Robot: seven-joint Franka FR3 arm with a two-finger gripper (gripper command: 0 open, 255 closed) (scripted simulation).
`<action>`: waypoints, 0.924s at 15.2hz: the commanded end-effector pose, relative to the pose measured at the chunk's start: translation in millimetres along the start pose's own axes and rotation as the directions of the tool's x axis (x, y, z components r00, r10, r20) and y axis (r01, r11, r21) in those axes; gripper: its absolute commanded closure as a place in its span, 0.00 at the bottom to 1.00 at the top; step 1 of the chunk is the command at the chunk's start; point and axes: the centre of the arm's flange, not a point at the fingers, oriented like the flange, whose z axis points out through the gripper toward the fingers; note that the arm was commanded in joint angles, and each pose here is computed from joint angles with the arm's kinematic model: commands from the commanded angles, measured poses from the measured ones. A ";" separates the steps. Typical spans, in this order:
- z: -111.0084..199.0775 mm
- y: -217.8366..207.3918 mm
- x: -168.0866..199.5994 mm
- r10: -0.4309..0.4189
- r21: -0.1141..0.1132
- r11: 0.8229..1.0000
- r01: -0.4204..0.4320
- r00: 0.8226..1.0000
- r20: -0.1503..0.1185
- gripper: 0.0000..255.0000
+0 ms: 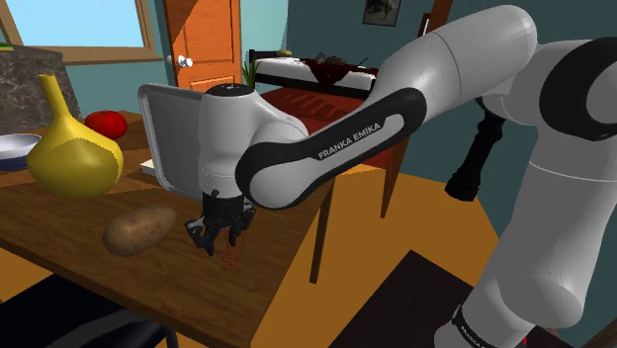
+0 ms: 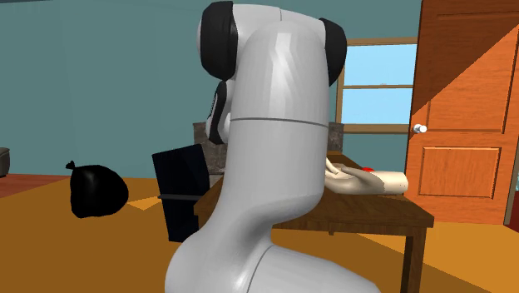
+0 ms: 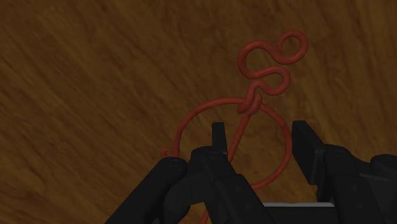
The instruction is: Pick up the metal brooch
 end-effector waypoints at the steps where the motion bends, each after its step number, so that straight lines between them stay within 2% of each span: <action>1: 0.7 0.1 -0.1 0.000 0.000 1.000 0.000 1.000 0.001 1.00; 5: 0.3 0.3 0.4 0.000 0.000 1.000 0.000 1.000 0.001 1.00; 14: -46.7 -2.4 6.7 0.000 0.000 1.000 0.000 1.000 0.001 1.00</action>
